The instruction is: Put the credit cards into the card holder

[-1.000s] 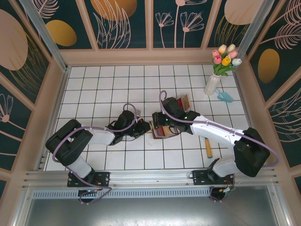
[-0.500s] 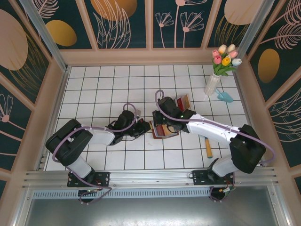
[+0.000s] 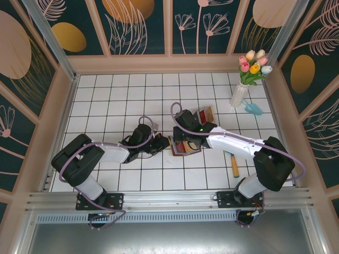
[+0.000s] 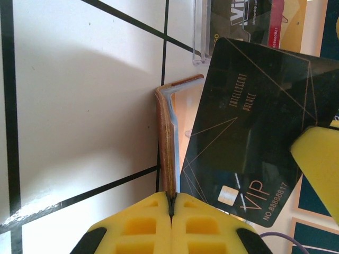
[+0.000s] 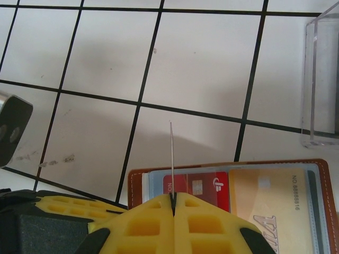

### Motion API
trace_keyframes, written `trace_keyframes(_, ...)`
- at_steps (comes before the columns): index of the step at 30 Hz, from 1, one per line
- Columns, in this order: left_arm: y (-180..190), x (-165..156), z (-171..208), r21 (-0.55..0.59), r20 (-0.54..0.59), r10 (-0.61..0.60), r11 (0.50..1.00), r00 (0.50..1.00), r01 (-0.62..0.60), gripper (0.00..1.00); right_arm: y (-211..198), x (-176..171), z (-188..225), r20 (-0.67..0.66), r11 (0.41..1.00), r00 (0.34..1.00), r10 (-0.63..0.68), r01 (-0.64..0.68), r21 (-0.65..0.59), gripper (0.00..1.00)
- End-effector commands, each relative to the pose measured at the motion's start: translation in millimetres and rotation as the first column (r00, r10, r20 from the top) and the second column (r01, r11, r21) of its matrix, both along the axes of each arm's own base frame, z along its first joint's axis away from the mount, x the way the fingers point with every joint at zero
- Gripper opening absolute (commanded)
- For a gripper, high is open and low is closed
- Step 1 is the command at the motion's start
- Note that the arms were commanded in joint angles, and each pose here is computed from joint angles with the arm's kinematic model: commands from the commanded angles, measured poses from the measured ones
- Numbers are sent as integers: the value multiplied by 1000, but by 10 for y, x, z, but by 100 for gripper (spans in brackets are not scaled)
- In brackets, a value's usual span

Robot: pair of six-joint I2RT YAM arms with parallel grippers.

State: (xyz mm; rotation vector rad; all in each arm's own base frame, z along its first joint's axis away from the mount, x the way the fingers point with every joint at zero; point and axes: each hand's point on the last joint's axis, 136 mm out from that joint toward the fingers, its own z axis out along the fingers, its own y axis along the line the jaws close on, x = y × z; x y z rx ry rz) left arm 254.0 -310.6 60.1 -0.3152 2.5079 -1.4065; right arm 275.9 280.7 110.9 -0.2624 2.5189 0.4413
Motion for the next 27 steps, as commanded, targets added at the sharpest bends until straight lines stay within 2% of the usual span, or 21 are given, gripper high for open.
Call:
trace_keyframes(1,-32,-9,74,-32,15,-8,999,1000,9,0,66,26,229,44,999,999,4,-5,36,0)
trace_keyframes(7,-33,-12,64,-32,13,-9,999,1000,10,0,91,34,357,62,998,998,8,-12,61,0)
trace_keyframes(13,-48,-2,85,-37,15,-11,999,1000,12,0,138,27,286,43,998,999,23,-25,63,0)
trace_keyframes(21,-53,-2,100,-44,17,-13,999,1000,14,0,78,23,27,9,1000,1000,10,-9,-27,0)
trace_keyframes(25,-61,2,116,-49,20,-14,999,1000,15,0,134,-3,16,-2,1000,1000,23,-23,-4,0)
trace_keyframes(27,-65,7,128,-54,22,-12,998,1000,13,0,111,10,16,9,999,1000,11,-11,-41,0)
